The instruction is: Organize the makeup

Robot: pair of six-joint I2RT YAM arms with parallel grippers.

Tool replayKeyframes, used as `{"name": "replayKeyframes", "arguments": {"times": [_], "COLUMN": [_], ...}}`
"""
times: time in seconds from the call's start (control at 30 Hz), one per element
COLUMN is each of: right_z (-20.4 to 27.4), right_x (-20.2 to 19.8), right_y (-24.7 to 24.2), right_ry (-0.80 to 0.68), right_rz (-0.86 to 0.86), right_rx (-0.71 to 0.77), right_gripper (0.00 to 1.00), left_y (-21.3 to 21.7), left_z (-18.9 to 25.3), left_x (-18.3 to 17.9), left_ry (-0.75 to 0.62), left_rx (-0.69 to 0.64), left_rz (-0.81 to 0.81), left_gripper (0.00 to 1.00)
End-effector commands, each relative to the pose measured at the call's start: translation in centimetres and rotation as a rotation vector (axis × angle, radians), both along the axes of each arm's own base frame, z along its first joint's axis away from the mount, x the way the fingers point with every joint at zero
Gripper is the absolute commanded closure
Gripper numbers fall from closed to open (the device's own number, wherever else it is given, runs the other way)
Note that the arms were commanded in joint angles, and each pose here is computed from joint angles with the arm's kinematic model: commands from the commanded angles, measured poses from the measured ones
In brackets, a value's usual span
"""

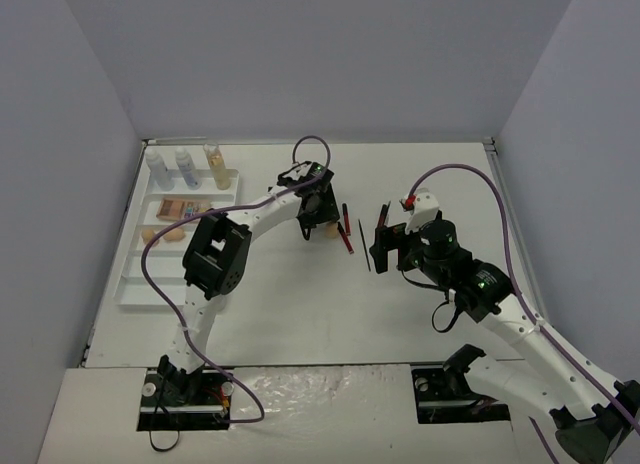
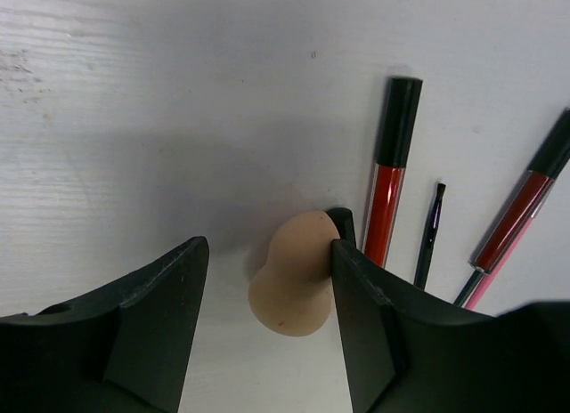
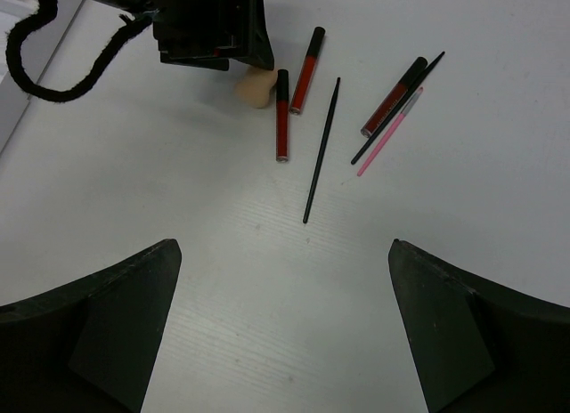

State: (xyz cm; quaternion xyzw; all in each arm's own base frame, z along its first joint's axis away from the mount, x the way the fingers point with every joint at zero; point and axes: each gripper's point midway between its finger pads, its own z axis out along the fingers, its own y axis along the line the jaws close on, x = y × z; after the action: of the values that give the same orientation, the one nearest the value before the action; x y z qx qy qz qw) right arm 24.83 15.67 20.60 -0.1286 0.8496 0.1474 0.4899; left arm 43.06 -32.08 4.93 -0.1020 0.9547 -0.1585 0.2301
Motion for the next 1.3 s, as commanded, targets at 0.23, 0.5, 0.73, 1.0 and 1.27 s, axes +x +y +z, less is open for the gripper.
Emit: {"name": "replayKeyframes", "arguments": {"times": [0.23,0.5,0.73,1.0,1.27], "right_z": [0.3,0.3,0.6,-0.1,-0.3], "right_x": [0.8,0.6,0.6,1.1,1.4], "right_y": [-0.3,-0.3,0.1,0.6,0.9], "right_ry": [-0.028,-0.026,-0.024,0.004,0.005], "right_rz": [-0.026,-0.027,-0.016,-0.01,-0.004], "right_rx": [-0.001,0.008,0.02,0.011,0.011], "right_gripper": [0.0,0.0,0.0,0.0,0.0], "left_y": [-2.8,-2.4,1.0,14.7,27.5], "left_z": [3.4,4.3,10.2,11.9,10.8], "left_x": [-2.1,-2.7,-2.8,-3.5,-4.7], "left_ry": [-0.05,-0.063,-0.165,-0.203,-0.195], "left_rx": [-0.1,-0.099,-0.112,-0.047,0.006], "left_rz": [-0.047,-0.051,-0.024,0.265,0.583], "left_gripper": [0.59,0.95,1.0,1.0,1.0]}}
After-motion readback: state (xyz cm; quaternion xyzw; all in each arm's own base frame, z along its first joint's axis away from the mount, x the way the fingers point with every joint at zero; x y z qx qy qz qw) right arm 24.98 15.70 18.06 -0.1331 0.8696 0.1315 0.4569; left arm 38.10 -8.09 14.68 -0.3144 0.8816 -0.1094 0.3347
